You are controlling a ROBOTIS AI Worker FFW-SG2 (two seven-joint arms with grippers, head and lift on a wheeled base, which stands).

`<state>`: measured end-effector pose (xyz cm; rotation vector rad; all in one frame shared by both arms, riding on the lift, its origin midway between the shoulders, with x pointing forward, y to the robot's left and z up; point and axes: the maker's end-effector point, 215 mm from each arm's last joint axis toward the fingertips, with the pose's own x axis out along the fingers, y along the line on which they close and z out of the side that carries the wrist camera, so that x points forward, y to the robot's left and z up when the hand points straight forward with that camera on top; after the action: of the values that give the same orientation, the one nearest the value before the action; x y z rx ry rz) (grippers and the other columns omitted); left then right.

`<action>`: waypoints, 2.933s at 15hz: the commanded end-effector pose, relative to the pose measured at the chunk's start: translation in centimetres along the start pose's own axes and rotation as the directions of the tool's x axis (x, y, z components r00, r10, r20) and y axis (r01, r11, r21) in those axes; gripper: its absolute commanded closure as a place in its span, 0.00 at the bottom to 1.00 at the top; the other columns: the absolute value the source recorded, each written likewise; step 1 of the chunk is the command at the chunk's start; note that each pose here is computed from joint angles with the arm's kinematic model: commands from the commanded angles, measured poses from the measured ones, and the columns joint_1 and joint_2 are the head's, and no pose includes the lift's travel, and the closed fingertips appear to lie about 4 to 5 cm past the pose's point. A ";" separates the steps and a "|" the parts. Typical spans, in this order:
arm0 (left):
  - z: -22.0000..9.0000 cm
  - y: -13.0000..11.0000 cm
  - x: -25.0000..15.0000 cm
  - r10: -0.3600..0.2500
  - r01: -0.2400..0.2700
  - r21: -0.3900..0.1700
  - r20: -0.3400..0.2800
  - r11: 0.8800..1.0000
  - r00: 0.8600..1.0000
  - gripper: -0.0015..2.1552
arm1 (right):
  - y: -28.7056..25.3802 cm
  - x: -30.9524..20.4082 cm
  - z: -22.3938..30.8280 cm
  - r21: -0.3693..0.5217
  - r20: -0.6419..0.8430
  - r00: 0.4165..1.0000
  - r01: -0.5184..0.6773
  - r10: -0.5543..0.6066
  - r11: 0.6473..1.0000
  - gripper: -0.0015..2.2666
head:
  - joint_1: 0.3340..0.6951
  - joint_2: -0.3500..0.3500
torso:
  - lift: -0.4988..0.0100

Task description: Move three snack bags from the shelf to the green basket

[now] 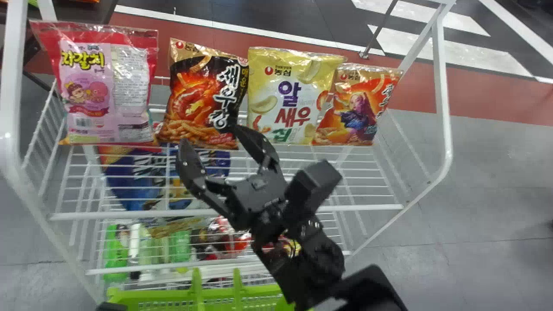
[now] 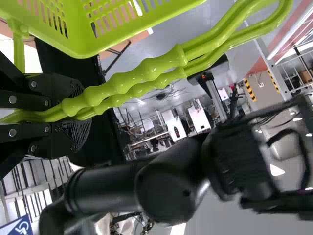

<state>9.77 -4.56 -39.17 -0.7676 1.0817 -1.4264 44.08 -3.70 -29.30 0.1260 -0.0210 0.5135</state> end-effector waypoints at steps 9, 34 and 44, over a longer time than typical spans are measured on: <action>0.5 0.1 0.3 -0.018 0.018 0.002 -0.014 1.000 1.000 0.77 | 1.3 13.5 -2.0 0.040 -0.017 0.993 -0.116 0.117 0.992 0.08 | 1.00 0.43 | 0.89; 0.4 -0.1 0.6 -0.011 0.012 0.029 -0.024 1.000 1.000 0.77 | -2.7 -0.9 2.5 -0.123 -0.218 0.976 0.002 -0.029 0.992 0.99 | 1.00 0.28 | 0.89; 1.1 0.4 0.8 0.004 -0.004 0.056 0.007 0.998 1.000 0.76 | -9.5 -17.9 -2.0 -0.095 -0.624 0.763 0.140 -0.169 0.986 0.99 | 1.00 0.00 | 0.89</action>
<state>10.51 -5.42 -39.27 -0.7334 1.0460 -1.4464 34.93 -18.45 -31.72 -0.0827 0.5397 0.4033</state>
